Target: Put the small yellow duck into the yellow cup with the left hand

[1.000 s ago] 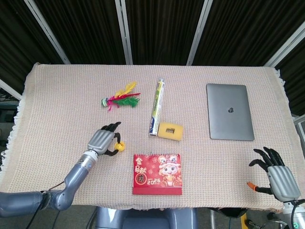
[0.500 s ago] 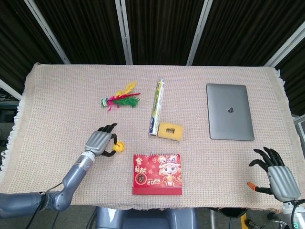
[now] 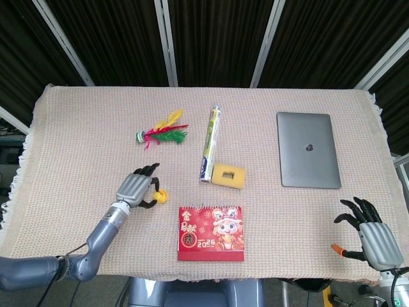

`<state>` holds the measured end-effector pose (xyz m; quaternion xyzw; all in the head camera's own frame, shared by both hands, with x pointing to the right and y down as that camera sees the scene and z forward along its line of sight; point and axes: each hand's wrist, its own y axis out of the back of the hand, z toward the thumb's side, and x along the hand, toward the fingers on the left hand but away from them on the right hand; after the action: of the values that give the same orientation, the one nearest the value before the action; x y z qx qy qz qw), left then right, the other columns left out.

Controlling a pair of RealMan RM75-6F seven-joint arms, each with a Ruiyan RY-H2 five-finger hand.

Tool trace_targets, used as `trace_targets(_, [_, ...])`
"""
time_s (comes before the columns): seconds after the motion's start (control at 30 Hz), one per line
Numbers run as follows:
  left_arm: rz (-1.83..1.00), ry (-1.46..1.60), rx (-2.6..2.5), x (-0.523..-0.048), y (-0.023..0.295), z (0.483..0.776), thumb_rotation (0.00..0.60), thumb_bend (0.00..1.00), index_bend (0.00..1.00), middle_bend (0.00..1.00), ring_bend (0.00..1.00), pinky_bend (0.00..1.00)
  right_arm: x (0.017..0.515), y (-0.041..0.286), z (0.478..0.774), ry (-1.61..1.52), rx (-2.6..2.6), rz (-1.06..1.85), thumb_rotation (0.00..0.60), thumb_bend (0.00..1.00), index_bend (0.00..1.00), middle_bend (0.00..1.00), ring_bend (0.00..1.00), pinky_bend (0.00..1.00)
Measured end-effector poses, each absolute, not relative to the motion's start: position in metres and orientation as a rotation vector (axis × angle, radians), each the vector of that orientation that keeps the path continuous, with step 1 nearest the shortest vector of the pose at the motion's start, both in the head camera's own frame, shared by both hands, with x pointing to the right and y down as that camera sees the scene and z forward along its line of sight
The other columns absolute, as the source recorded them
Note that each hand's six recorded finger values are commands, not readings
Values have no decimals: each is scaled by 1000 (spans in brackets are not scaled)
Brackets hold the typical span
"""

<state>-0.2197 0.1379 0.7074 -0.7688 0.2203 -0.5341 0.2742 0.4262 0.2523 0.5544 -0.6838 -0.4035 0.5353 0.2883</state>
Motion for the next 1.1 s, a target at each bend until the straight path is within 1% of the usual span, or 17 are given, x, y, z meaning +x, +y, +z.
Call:
trace_targets(0.23, [-1436, 590, -2067, -219, 138, 708, 600, 346, 534, 0, 65, 162, 426, 252, 554, -1078, -1827, 1430, 600, 0, 419, 130, 0, 0])
trace_targets(0.4, [-1431, 593, -2055, -219, 138, 708, 600, 319, 443, 0, 65, 167, 426, 252, 554, -1081, -1829, 1430, 600, 0, 420, 130, 0, 0])
trace_targets(0.6, [-1432, 596, -2049, -220, 138, 709, 600, 248, 397, 0, 65, 169, 426, 253, 554, -1082, -1831, 1430, 600, 0, 420, 130, 0, 0])
trace_targets(0.77, [-1436, 592, -2047, -221, 138, 709, 600, 234, 365, 0, 65, 170, 426, 253, 554, -1083, -1830, 1430, 600, 0, 420, 130, 0, 0])
trace_targets(0.93, [-1433, 588, -2043, -221, 138, 709, 600, 192, 295, 0, 65, 171, 427, 253, 554, -1084, -1831, 1432, 600, 0, 421, 130, 0, 0])
trace_targets(1.1, [-1412, 587, -2018, -226, 132, 704, 600, 172, 259, 0, 65, 174, 427, 253, 555, -1085, -1832, 1433, 600, 0, 421, 130, 0, 0])
